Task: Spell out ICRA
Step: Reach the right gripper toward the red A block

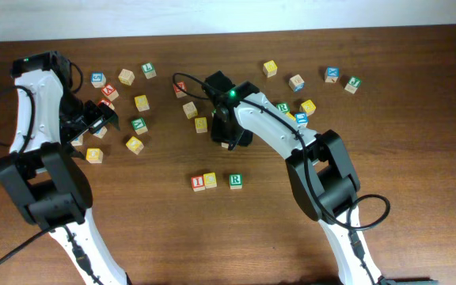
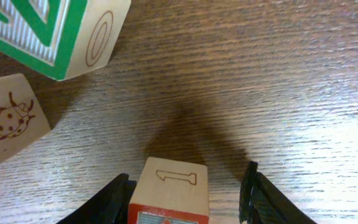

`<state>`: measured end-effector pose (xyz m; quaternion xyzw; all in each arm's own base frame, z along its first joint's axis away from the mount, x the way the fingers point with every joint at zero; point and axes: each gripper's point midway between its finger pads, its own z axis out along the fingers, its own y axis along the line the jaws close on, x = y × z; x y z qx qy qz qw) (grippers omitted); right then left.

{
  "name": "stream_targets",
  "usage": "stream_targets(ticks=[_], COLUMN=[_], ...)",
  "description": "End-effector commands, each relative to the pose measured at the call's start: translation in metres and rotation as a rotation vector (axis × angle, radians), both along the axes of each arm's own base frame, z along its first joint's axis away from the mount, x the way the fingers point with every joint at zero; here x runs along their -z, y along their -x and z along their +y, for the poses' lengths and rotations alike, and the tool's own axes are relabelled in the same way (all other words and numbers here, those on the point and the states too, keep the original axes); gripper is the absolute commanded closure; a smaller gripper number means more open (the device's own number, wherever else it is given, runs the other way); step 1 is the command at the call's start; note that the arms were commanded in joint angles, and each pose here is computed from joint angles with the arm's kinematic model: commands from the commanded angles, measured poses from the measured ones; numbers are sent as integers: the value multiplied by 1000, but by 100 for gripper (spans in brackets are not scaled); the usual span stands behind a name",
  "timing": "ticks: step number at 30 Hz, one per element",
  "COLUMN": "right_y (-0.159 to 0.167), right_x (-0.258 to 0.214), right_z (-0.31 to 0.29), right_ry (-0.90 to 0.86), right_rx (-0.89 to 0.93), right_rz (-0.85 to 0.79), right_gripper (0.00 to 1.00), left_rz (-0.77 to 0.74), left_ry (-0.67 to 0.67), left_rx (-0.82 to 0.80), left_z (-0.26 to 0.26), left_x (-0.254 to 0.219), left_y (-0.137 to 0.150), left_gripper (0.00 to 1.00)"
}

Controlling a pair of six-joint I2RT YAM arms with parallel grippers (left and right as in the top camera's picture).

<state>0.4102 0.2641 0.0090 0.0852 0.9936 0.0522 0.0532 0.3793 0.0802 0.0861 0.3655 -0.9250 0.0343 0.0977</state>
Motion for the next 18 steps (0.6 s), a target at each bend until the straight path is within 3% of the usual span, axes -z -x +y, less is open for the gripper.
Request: stream_targets(ticks=[1, 5, 18], right_y=[-3, -4, 24], right_x=[9, 9, -28], right_z=[-6, -5, -37], right_ry=[28, 27, 103], right_rx=[15, 7, -174], right_rz=[-5, -6, 125], right_gripper=[58, 67, 70], left_rz=[-1, 0, 0], left_ry=[-14, -14, -14], left_rx=[-14, -14, -14], left_z=[3, 3, 3], left_x=[-2, -2, -2], left_y=[1, 1, 1], left_gripper=[1, 1, 1])
